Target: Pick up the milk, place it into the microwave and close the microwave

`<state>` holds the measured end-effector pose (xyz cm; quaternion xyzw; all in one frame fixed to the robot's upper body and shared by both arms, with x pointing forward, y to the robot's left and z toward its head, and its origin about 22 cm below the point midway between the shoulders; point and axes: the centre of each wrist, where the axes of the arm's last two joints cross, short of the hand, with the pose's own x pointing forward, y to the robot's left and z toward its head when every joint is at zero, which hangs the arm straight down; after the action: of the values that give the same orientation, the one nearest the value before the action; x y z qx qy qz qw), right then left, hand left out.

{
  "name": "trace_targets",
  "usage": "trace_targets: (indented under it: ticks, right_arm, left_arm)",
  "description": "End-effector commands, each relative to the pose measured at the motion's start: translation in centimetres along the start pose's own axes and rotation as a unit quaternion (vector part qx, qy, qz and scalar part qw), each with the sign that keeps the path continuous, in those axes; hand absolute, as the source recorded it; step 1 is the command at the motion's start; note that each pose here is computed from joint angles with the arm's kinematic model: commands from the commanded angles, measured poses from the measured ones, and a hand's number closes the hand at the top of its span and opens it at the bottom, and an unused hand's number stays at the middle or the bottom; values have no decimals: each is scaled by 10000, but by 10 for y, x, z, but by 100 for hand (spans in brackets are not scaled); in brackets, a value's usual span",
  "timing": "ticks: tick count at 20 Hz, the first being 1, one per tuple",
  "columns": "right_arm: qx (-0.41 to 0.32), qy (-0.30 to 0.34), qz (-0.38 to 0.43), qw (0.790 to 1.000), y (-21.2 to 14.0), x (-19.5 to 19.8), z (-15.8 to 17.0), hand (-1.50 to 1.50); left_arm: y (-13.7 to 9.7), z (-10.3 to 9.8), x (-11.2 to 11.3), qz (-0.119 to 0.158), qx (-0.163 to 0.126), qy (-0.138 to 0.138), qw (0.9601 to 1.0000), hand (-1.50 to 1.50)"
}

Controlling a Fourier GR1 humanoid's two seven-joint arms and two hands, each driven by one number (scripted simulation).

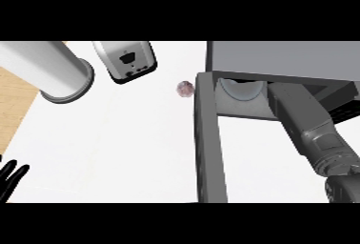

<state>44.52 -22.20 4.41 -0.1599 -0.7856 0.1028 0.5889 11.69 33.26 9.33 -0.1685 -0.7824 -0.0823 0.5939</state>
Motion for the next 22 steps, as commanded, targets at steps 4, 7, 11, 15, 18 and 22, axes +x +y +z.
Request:
trace_targets:
  ticks: [4,7,11,15,18,22]
  right_arm:
    - [648,-211,-1246,9899,-9,-14,10,-150]
    - [878,-80,-1803,9797,9,-32,32,-150]
    - [1090,14,-2446,9635,22,-41,45,-150]
    - [1158,124,-2687,9562,34,-80,99,-150]
    - [1277,209,-2667,9550,51,-82,112,-150]
    - [1270,454,-2397,9614,25,-101,132,-150]
  left_arm:
    - [-16,-10,-22,228,-745,321,9964,-150]
    - [-13,-14,-37,188,-960,548,9937,-150]
    - [-30,-26,-59,197,-1226,652,9901,-150]
    - [-32,-25,-73,16,-1076,765,9912,-150]
    - [-34,-59,-74,-170,-1263,673,9896,-150]
    - [-49,-64,-80,-178,-1258,749,9891,150]
